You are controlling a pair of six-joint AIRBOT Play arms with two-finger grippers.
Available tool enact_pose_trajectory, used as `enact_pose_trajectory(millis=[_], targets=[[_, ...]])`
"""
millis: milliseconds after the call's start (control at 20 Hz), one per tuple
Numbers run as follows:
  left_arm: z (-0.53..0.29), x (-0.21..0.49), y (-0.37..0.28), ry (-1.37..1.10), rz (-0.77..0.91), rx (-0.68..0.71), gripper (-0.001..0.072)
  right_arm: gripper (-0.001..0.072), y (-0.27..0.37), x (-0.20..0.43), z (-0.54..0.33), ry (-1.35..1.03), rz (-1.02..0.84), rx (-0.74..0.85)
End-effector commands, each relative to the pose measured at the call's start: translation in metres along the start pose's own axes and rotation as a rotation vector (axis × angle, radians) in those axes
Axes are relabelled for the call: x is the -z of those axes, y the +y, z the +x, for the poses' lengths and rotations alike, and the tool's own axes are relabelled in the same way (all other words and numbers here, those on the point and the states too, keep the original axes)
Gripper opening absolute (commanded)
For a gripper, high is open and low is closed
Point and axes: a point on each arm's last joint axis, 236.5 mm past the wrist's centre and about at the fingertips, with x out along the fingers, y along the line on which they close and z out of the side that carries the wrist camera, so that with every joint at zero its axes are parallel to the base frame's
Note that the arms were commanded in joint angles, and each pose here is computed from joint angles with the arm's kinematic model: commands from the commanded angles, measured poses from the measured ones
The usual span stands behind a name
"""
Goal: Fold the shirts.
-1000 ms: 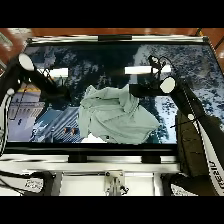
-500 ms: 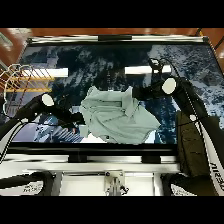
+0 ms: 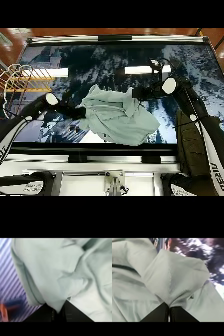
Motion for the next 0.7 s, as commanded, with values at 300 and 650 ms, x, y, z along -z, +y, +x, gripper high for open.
enact_pose_trajectory(millis=[300,650], targets=[[-0.219,-0.218,-0.014,-0.613,0.153,-0.018,0.0034,0.0065,0.035,0.067,-0.088,0.268,0.1,-0.046],[-0.115,-0.216,0.014,-0.33,-0.021,0.115,0.0038,0.0064,0.051,0.069,-0.001,0.248,0.219,-0.131]])
